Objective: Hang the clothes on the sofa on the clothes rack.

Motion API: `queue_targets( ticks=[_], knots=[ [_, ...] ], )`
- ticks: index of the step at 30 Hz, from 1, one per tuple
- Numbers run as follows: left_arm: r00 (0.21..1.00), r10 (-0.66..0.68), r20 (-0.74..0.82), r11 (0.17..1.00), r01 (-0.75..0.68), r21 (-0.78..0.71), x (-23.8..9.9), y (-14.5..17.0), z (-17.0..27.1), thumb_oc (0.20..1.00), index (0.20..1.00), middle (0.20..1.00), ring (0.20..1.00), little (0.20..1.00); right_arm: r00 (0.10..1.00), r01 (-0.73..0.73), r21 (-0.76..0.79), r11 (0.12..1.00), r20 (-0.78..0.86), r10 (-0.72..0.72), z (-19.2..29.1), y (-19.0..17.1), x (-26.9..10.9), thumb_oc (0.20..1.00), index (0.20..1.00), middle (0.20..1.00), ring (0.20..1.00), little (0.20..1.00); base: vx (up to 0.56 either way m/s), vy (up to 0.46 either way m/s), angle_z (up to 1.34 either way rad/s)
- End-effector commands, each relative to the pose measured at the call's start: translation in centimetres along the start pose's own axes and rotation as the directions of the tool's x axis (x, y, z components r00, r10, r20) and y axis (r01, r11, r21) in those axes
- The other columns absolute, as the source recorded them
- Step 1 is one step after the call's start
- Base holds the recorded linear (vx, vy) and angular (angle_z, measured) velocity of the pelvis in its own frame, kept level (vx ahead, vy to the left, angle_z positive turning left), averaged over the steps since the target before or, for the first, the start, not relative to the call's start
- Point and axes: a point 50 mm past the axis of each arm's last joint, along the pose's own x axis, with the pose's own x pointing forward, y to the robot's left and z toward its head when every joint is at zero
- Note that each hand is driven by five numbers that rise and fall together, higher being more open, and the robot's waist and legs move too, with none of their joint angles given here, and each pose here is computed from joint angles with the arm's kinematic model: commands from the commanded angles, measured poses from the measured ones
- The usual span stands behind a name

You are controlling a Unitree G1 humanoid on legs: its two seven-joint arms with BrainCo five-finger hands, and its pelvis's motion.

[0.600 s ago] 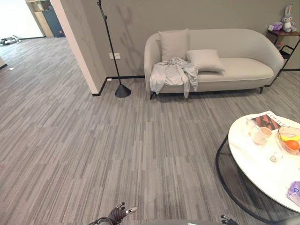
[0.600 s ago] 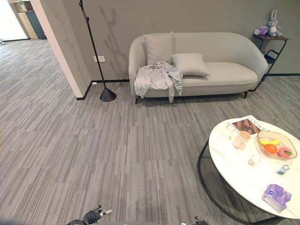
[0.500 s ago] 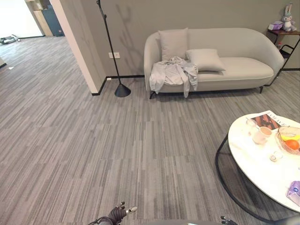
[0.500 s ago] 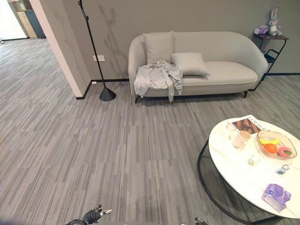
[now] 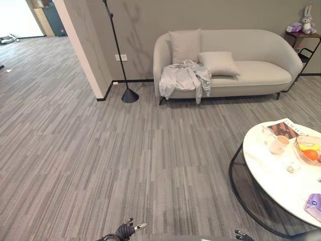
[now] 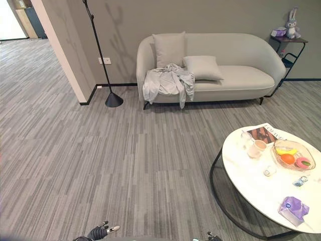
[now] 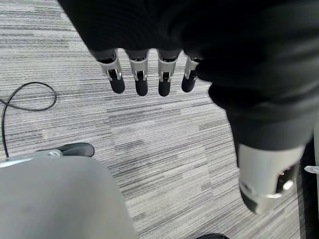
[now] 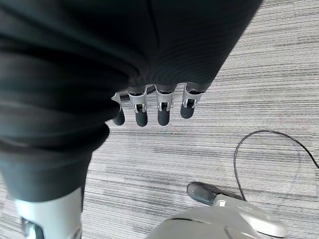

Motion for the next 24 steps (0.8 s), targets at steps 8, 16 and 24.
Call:
queue_targets(
  ticks=[8, 16, 24],
  knots=[
    [0.997, 0.034, 0.068, 0.999, -0.034, 0.001, 0.56, 0.84, 2.45, 1.0, 1.0, 1.0, 1.0, 1.0, 0.998, 0.029, 0.018, 0.999, 0.06, -0.03, 1.18, -1.43, -0.02, 1.0, 1.0, 1.0, 1.0, 1.0, 0.01, -0.041, -0.02],
    [0.995, 0.055, 0.081, 0.998, -0.054, -0.021, 0.51, 1.32, 2.7, 1.0, 1.0, 1.0, 1.0, 1.0, 0.996, 0.04, 0.042, 0.998, 0.073, -0.043, 1.75, -1.81, 0.1, 1.0, 1.0, 1.0, 1.0, 1.0, -0.01, -0.044, -0.09],
    [0.997, 0.042, 0.062, 0.999, -0.042, 0.004, 0.43, 0.99, 2.07, 1.0, 1.0, 1.0, 1.0, 1.0, 0.997, 0.034, 0.075, 0.997, 0.059, -0.039, 1.21, -1.53, 0.04, 1.0, 1.0, 1.0, 1.0, 1.0, 0.03, -0.023, -0.03]
  ],
)
